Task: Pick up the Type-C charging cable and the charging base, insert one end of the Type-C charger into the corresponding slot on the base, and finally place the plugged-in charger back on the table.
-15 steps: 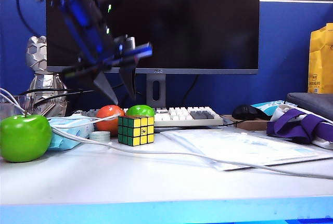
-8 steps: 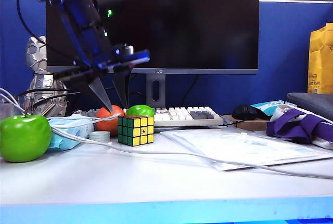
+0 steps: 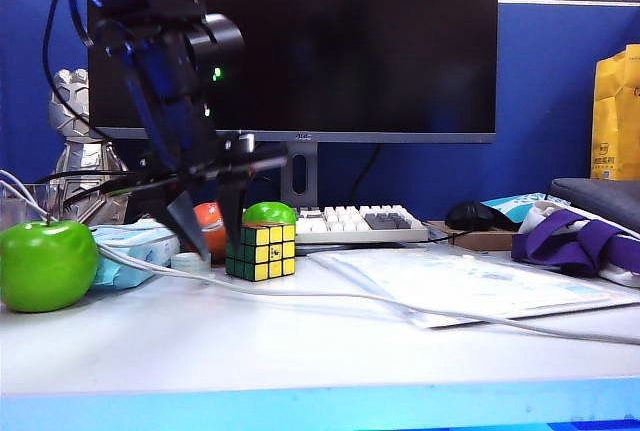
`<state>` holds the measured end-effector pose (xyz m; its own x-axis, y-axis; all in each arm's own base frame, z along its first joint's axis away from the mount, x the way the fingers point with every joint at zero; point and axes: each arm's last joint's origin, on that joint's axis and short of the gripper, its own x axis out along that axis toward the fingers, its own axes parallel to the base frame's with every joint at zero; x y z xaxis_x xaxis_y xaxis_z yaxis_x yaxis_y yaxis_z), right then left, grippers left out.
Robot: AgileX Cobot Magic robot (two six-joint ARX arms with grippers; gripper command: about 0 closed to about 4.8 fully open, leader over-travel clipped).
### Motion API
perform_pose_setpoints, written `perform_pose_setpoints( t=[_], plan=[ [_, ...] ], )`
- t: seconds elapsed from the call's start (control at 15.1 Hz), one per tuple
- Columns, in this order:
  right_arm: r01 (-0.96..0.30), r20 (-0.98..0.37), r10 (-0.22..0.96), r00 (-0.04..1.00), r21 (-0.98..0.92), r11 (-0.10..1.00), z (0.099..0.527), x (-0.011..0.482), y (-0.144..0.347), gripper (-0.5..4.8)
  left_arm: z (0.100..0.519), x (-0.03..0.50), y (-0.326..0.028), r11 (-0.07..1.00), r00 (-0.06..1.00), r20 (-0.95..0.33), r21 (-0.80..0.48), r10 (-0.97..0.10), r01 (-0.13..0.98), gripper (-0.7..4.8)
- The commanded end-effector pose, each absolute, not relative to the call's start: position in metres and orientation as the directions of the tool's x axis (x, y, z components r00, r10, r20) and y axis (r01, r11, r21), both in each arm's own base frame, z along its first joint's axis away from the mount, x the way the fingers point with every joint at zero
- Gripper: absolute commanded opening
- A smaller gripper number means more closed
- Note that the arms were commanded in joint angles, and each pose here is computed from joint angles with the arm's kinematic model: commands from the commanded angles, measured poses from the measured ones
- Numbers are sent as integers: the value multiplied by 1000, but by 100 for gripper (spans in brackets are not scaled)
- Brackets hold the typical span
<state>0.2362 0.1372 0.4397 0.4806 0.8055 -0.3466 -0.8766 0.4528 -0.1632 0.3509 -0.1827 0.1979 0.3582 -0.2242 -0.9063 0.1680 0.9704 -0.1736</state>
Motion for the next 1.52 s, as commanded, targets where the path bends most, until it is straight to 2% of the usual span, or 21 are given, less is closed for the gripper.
perform_pose_setpoints(
  t=[0.07,0.46,0.66,0.86,0.99,1.52],
  plan=[
    [-876,-316,817,483,-178,449,446,234,137,-5,198,356,-184,973,408,-887,-162,-217,166,174],
    [-876,-316,817,483,-178,449,446,234,137,-5,195,363,-173,986,434,-887,-119,-158,115,174],
    [-876,-316,817,483,-179,448,446,234,137,-5,196,364,-169,985,419,-893,-131,-165,107,174],
    [-876,-316,817,483,-178,449,445,234,137,-5,209,367,-172,970,395,-887,-201,-238,133,174],
    [-876,-316,817,483,-178,449,445,234,137,-5,221,370,-173,972,419,-878,-194,-232,131,174],
    [-876,-316,817,483,-178,448,445,234,137,-5,220,371,-169,984,431,-886,-139,-172,107,174]
  ],
)
